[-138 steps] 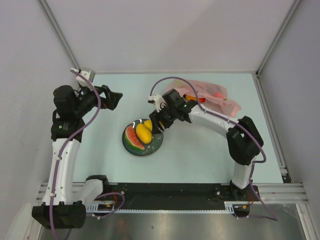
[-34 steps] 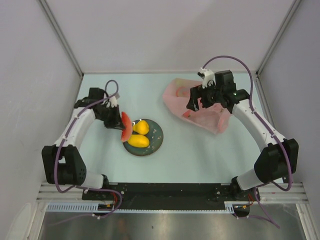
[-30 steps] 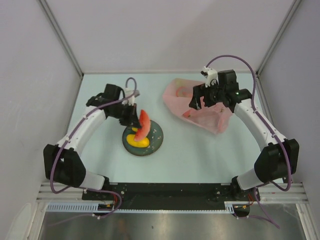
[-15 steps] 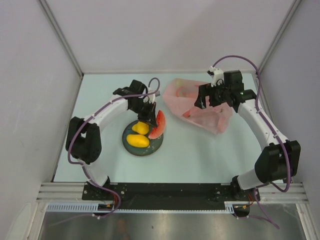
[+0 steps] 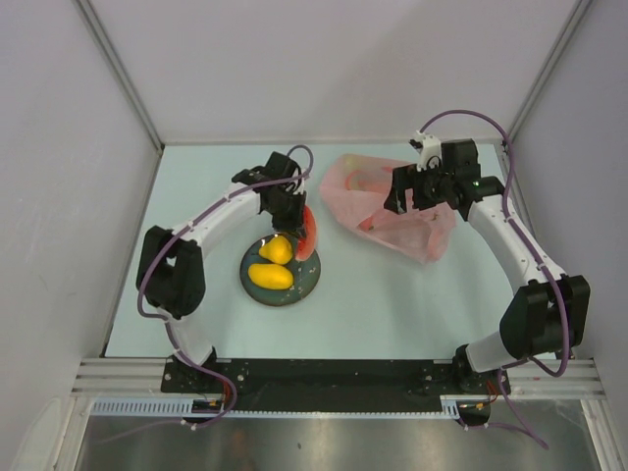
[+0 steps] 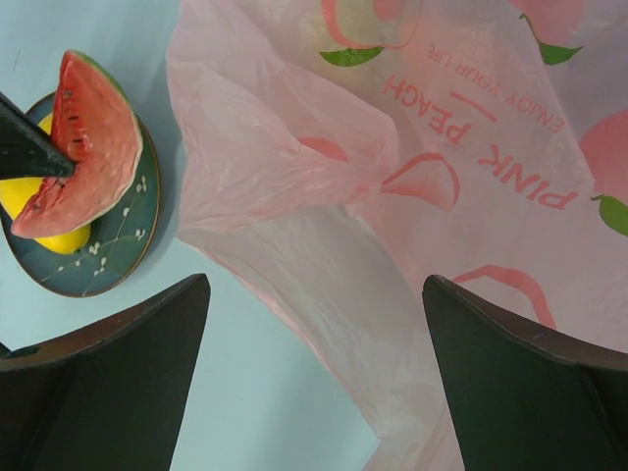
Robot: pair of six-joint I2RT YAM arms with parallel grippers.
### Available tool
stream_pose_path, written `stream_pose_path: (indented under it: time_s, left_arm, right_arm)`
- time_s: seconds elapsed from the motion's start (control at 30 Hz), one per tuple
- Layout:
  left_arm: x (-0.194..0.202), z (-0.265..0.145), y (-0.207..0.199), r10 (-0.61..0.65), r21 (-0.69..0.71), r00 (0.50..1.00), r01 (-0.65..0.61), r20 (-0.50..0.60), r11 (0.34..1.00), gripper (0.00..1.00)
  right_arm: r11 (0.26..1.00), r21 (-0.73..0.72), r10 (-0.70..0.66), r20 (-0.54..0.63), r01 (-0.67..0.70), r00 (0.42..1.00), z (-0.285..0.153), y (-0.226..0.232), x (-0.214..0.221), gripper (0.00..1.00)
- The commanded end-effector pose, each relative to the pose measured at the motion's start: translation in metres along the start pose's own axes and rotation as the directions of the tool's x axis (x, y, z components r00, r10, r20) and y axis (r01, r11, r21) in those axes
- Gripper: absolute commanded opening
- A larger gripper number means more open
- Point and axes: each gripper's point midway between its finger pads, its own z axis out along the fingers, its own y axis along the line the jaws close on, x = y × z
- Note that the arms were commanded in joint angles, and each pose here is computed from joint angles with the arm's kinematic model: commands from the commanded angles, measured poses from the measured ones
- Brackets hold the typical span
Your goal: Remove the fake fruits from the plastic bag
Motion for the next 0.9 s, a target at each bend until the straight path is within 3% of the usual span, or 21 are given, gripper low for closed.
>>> stream_pose_path:
  time_s: [0.0,0.13,0.27,0.53,0.73,0.77,0.87]
  left_arm:
    - [-0.014,0.007,0.006,-0.096,-0.155,0.993,0.105,0.068,0.982,0.0]
    - [-0.013,0.008,0.008,-0.123,-0.219,0.989,0.14,0.088,0.966,0.0]
    - [-0.012,-0.004,0.029,-0.13,-0.382,0.979,0.181,0.155,0.906,0.0]
    - [-0.001,0.007,0.029,-0.152,-0.378,0.98,0.189,0.125,0.906,0.0]
    - [-0.002,0.018,0.014,-0.121,-0.293,0.989,0.14,0.081,0.946,0.47]
    - [-0.002,0.018,0.013,-0.12,-0.287,0.99,0.137,0.076,0.948,0.58]
    - [-0.005,0.012,0.011,-0.111,-0.269,0.991,0.129,0.081,0.954,0.68]
  right_arm:
    - [1.0,-0.002,0.019,0.001,-0.019,1.0,0.001,0.0,-0.001,0.95]
    - [1.0,0.001,0.017,-0.004,-0.017,1.0,0.003,-0.002,0.001,0.95]
    - [1.0,-0.001,0.018,-0.007,-0.018,1.0,0.005,-0.002,0.001,0.95]
    - [1.0,-0.007,0.019,-0.006,-0.019,1.0,0.007,-0.002,0.001,0.95]
    - [1.0,0.0,0.003,-0.004,-0.003,1.0,0.001,-0.002,0.001,0.95]
    - [1.0,0.005,0.0,-0.004,0.0,1.0,0.001,-0.003,0.001,0.95]
    - [1.0,0.015,-0.01,0.001,0.01,1.0,-0.004,-0.004,0.0,0.96]
